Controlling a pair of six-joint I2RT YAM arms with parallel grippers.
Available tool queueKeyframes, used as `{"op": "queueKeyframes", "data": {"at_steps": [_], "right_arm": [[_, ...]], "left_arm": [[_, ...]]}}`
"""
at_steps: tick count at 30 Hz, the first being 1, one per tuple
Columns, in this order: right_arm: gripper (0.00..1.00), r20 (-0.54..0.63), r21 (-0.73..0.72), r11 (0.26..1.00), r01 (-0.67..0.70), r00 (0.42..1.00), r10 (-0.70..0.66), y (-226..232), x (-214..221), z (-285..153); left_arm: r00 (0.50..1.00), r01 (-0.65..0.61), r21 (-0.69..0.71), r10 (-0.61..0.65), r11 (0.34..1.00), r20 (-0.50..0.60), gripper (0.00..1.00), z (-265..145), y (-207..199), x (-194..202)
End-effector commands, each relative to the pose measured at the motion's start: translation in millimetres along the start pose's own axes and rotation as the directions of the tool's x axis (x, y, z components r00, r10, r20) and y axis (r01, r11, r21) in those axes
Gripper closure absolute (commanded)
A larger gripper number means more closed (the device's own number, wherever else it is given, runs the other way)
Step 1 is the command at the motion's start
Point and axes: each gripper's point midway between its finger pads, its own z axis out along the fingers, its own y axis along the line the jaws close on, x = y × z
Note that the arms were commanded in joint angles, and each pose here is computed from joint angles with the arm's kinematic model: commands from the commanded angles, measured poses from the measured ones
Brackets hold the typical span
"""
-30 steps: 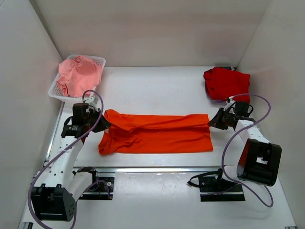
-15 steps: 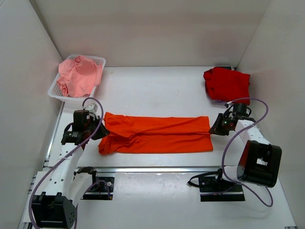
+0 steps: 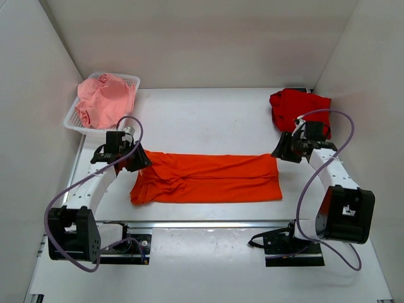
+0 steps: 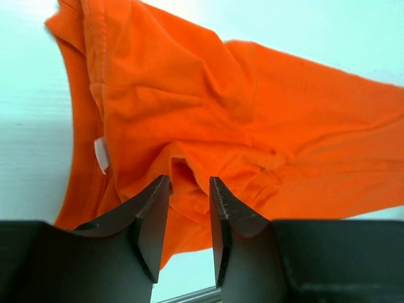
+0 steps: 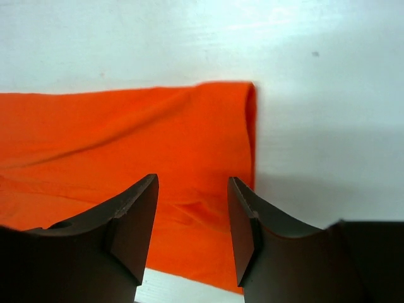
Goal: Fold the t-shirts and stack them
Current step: Fold the other side of the tshirt into a rectangle, then rotate the tshirt 90 degrees
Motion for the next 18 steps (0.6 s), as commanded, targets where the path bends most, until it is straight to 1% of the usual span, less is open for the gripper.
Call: {"op": "queueKeyframes", "data": {"at_steps": [1, 3, 4, 5, 8, 10, 11, 12, 14, 17, 18], "right_arm": [[0.55, 0.069, -0.05, 0.996, 0.075, 0.995, -0.072, 14.5, -27.8, 6.5], [0.57, 0.025, -0.07, 0.993, 0.094, 0.995, -0.092, 22.6, -22.3, 18.5], [0.57, 0.022, -0.075, 0.993, 0.096, 0.995, -0.095, 24.8, -24.1, 22.0], [0.58, -0.006, -0.077, 0.993, 0.092, 0.996, -0.093, 26.6, -18.5, 30.3], [0.59, -0.074, -0.089, 0.994, 0.06, 0.995, -0.066, 28.0, -0.7, 52.1], [0.6, -0.104, -0.084, 0.996, 0.034, 0.994, -0.043, 27.0, 2.0, 64.6], [0.64, -0.124, -0.064, 0.998, 0.018, 0.992, -0.026, 23.3, 5.5, 68.5], [0.68, -0.149, -0.049, 0.999, -0.003, 0.989, -0.004, 21.7, 11.0, 75.3], [0.71, -0.197, 0.013, 1.0, -0.027, 0.98, 0.029, 12.3, 24.1, 80.6], [0.72, -0.239, 0.102, 0.991, -0.083, 0.965, 0.105, 1.2, 44.8, 81.3], [0.72, -0.255, 0.119, 0.989, -0.09, 0.96, 0.118, -1.2, 51.3, 80.1]], "left_arm": [[0.999, -0.033, 0.065, 0.031, 0.997, 0.044, 0.58, -12.5, -19.6, 1.8], [0.999, -0.024, 0.086, 0.026, 0.996, -0.021, 0.59, -11.7, -24.8, 29.5], [0.999, -0.016, 0.093, 0.02, 0.996, -0.034, 0.6, -12.8, -26.3, 38.8], [0.999, -0.026, 0.103, 0.03, 0.994, -0.035, 0.6, -12.5, -28.5, 47.4], [0.999, 0.028, 0.107, -0.023, 0.994, -0.046, 0.61, -1.6, -23.7, 74.6], [0.996, 0.073, 0.08, -0.069, 0.994, -0.058, 0.62, 8.5, -13.8, 85.8], [0.994, 0.074, 0.049, -0.07, 0.996, -0.079, 0.63, 16.9, -6.1, 94.1], [0.995, 0.071, 0.026, -0.069, 0.997, -0.072, 0.63, 21.0, -2.1, 91.9], [0.992, 0.059, -0.055, -0.065, 0.997, -0.105, 0.64, 36.0, 12.0, 93.7], [0.996, 0.055, -0.07, -0.06, 0.996, -0.063, 0.67, 56.1, 1.7, 54.5], [0.997, 0.048, -0.074, -0.052, 0.996, -0.062, 0.68, 62.3, -2.3, 48.2]]}}
